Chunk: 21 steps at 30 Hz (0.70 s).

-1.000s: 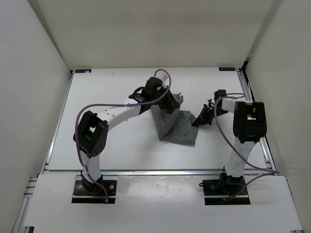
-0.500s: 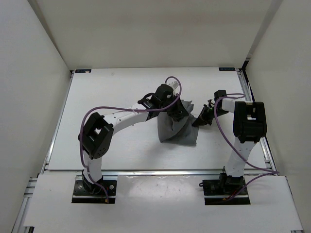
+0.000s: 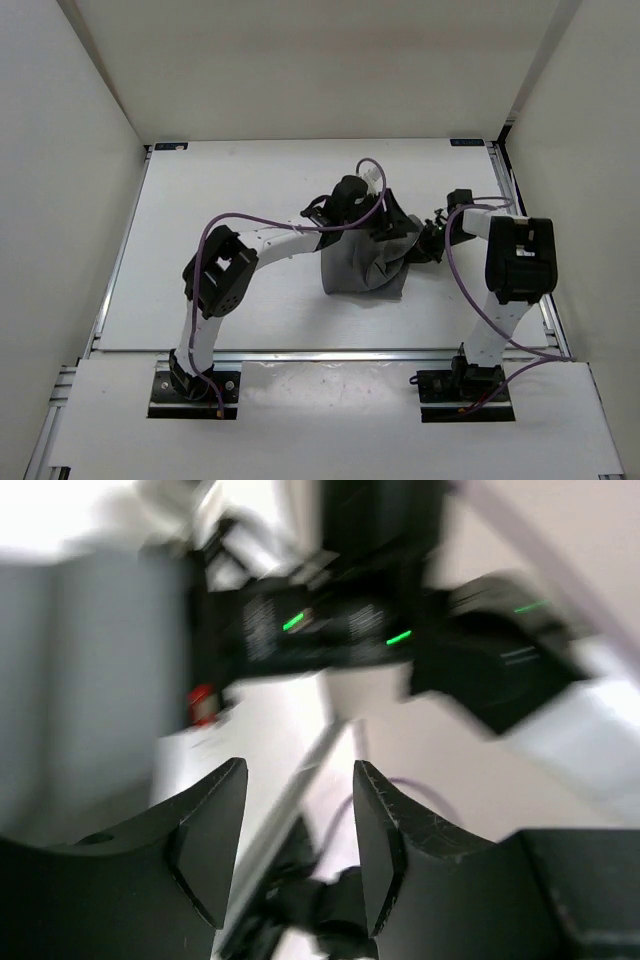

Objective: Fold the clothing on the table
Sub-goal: Fold the skirt

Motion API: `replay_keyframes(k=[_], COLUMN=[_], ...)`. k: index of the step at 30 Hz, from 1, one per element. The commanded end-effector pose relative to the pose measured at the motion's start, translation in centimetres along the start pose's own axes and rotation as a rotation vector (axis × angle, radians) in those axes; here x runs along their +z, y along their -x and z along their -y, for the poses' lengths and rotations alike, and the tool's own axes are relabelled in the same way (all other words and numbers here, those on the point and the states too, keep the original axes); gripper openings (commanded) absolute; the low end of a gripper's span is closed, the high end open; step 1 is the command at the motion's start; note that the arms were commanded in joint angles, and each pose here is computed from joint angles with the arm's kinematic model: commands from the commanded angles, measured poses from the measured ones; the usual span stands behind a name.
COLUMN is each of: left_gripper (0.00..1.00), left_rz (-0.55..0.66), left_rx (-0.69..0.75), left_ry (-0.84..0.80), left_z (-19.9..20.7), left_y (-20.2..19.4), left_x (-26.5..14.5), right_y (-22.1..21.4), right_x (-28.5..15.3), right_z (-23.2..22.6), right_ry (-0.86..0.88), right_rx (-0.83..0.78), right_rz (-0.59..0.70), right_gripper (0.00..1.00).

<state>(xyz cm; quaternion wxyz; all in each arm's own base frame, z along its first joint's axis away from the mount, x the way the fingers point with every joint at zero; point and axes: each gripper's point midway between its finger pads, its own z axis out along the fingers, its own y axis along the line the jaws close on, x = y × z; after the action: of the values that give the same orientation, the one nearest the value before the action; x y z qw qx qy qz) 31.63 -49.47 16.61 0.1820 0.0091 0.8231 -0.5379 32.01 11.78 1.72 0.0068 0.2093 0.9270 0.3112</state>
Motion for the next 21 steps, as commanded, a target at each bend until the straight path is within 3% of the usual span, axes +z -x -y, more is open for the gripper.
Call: replay_keyframes(k=[1, 5, 7, 9, 10, 13, 14, 18, 21], left_gripper=[0.57, 0.56, 0.56, 0.50, 0.47, 0.13, 0.08, 0.00, 0.00], left_rz=[0.114, 0.166, 0.211, 0.263, 0.297, 0.272, 0.265, 0.157, 0.107], left_rx=[0.075, 0.073, 0.103, 0.120, 0.137, 0.071, 0.072, 0.057, 0.082], left_ry=[-0.318, -0.431, -0.393, -0.193, -0.155, 0.068, 0.105, 0.298, 0.347], left_z=[12.4, 15.8, 15.2, 9.4, 8.5, -1.0, -2.5, -9.4, -11.2], left_y=[4.7, 6.7, 7.8, 8.8, 9.6, 7.5, 7.1, 4.1, 2.9], left_x=[-4.9, -9.3, -11.0, -11.6, -12.8, -13.7, -13.8, -12.3, -10.9], right_y=[0.5, 1.4, 1.9, 1.9, 2.2, 0.9, 0.6, -0.4, -1.5], right_x=[-3.2, -6.9, -8.7, -10.1, -11.0, -9.6, -8.7, -6.9, -4.5], right_z=[0.3, 1.0, 0.5, -1.0, -2.1, -6.5, -7.9, -12.7, -14.7], right_ry=[-0.017, -0.042, -0.048, -0.041, -0.033, -0.013, -0.015, 0.047, 0.067], right_rx=[0.006, 0.009, -0.001, -0.056, -0.086, -0.217, -0.248, -0.339, -0.379], right_rz=[0.098, 0.216, 0.282, 0.339, 0.366, 0.294, 0.260, 0.185, 0.117], right_gripper=[0.01, 0.00, 0.00, 0.00, 0.00, 0.00, 0.00, 0.00, 0.00])
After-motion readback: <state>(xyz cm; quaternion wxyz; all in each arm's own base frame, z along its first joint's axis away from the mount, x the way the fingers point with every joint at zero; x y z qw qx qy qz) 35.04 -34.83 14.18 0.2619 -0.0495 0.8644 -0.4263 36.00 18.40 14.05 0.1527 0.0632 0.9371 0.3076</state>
